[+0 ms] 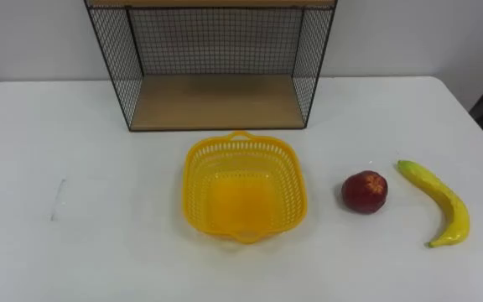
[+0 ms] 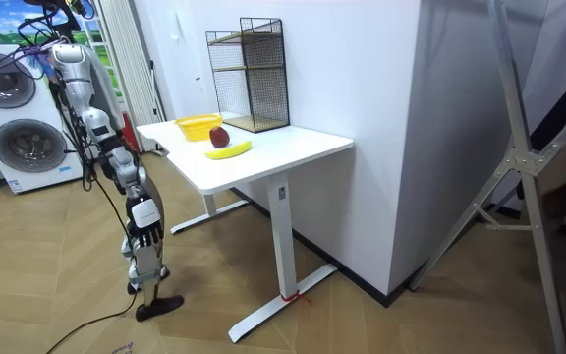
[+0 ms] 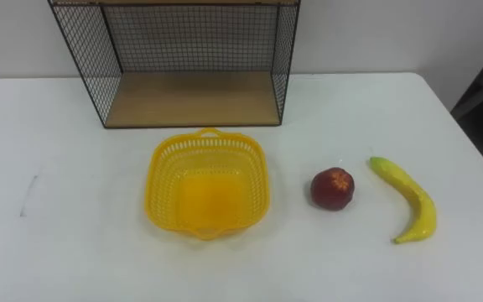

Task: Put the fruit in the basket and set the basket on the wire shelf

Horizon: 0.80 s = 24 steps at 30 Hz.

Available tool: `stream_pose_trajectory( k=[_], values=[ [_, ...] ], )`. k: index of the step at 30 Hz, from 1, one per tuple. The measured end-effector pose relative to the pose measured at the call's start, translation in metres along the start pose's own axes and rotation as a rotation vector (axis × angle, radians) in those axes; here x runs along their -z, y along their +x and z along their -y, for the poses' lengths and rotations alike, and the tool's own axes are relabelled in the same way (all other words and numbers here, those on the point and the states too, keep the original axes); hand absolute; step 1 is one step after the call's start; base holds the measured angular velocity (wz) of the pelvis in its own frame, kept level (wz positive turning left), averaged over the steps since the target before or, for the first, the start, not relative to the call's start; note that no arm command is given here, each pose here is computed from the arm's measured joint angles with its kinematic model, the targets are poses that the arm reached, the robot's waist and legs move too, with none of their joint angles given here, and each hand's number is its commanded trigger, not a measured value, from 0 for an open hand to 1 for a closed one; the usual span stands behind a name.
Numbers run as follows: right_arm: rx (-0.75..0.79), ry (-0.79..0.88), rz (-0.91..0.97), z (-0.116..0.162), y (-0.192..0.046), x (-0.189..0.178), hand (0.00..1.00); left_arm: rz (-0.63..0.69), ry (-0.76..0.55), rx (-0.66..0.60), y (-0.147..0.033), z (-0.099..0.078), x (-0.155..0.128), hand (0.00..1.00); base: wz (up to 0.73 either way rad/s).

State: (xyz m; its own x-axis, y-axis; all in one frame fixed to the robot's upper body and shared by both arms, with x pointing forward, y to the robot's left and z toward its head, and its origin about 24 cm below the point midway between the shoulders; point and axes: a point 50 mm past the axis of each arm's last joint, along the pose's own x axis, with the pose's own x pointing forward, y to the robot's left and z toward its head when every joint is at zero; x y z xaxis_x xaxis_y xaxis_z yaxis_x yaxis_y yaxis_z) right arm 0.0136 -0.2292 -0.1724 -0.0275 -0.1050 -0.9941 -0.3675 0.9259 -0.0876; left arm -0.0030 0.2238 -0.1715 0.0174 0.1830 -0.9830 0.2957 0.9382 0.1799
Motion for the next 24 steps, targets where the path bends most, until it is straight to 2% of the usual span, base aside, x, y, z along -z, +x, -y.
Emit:
stream_pose_trajectory(
  k=[9,14,21,24],
  values=[
    [-0.002,0.0,0.01,-0.001,0.0,0.0,0.0,0.008,0.024,0.006,0.0,0.002,-0.003,0.0,0.0],
    [0.01,0.061,0.009,-0.002,0.001,0.005,0.0,0.01,0.014,0.003,0.0,0.001,-0.001,0.0,0.0],
    [0.059,0.288,-0.01,-0.004,0.001,0.017,0.0,0.011,-0.012,-0.006,0.0,-0.002,0.0,0.0,0.02],
    [0.075,0.481,-0.042,-0.007,0.001,0.03,0.0,-0.002,-0.061,-0.006,0.0,-0.001,0.005,0.0,0.03]
  ],
)
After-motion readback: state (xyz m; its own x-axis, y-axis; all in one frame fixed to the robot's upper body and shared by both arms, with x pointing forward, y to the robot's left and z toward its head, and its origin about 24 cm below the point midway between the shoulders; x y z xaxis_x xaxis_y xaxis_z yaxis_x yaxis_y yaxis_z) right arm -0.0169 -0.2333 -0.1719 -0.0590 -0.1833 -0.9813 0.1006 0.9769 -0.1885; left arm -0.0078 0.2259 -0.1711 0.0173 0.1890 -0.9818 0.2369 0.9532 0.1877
